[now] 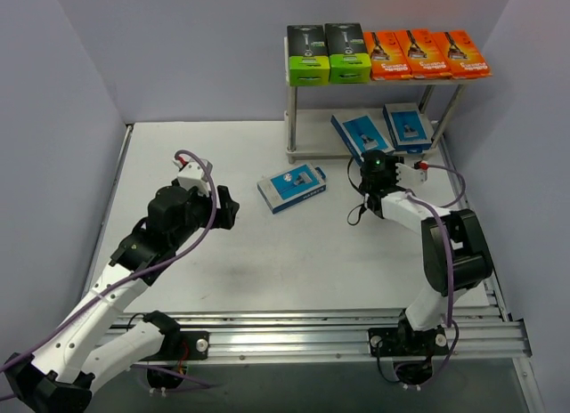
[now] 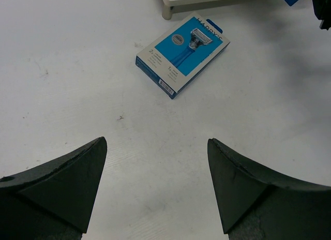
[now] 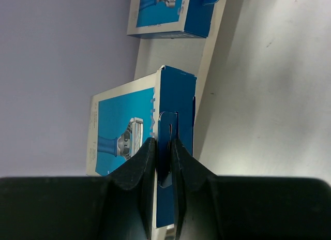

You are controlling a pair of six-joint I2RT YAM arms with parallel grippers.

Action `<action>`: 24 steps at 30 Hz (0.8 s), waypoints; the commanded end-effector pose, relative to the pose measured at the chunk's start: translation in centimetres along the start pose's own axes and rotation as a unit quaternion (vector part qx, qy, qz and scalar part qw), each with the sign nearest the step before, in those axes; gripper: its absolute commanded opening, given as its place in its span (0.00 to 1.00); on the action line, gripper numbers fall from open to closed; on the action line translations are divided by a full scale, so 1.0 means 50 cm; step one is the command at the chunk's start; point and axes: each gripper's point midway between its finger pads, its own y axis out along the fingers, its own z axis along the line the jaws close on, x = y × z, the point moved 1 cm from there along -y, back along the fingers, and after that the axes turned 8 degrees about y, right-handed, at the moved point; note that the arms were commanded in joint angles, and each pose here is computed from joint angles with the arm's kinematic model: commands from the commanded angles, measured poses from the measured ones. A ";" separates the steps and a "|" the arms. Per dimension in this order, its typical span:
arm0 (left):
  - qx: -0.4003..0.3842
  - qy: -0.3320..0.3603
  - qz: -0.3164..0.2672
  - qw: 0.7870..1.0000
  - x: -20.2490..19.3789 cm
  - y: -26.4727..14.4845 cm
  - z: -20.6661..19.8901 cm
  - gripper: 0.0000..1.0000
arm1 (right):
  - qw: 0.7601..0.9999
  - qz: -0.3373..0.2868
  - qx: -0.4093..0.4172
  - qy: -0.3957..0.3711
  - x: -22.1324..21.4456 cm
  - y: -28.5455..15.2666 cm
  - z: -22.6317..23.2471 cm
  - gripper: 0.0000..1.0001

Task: Place and organize the shaving razors onto the shelf
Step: Place the shaving razor onto shelf

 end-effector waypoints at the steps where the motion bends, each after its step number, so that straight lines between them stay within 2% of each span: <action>1: -0.007 0.008 -0.021 1.000 0.032 -0.007 -0.018 0.88 | 0.996 -0.065 0.018 0.059 0.032 0.021 0.057 0.00; 14: -0.012 0.047 -0.002 0.999 0.014 -0.012 -0.063 0.88 | 0.994 -0.087 0.010 0.071 -0.050 0.093 0.079 0.02; 15: -0.016 0.048 -0.002 0.999 0.014 -0.013 -0.067 0.88 | 0.994 -0.082 0.010 0.069 -0.056 0.095 0.081 0.11; 16: -0.018 0.049 -0.003 0.999 0.014 -0.013 -0.069 0.88 | 0.994 -0.082 0.011 0.069 -0.057 0.096 0.087 0.36; 19: -0.021 0.051 -0.003 0.998 0.014 -0.015 -0.072 0.88 | 0.995 -0.076 0.008 0.063 -0.059 0.092 0.082 0.69; 21: -0.023 0.051 -0.005 0.998 0.016 -0.017 -0.072 0.88 | 0.996 -0.064 0.008 0.062 -0.057 0.080 0.082 0.78; 24: -0.022 0.049 -0.011 0.998 0.022 -0.021 -0.070 0.88 | 0.997 -0.052 0.015 0.056 -0.053 0.068 0.089 0.83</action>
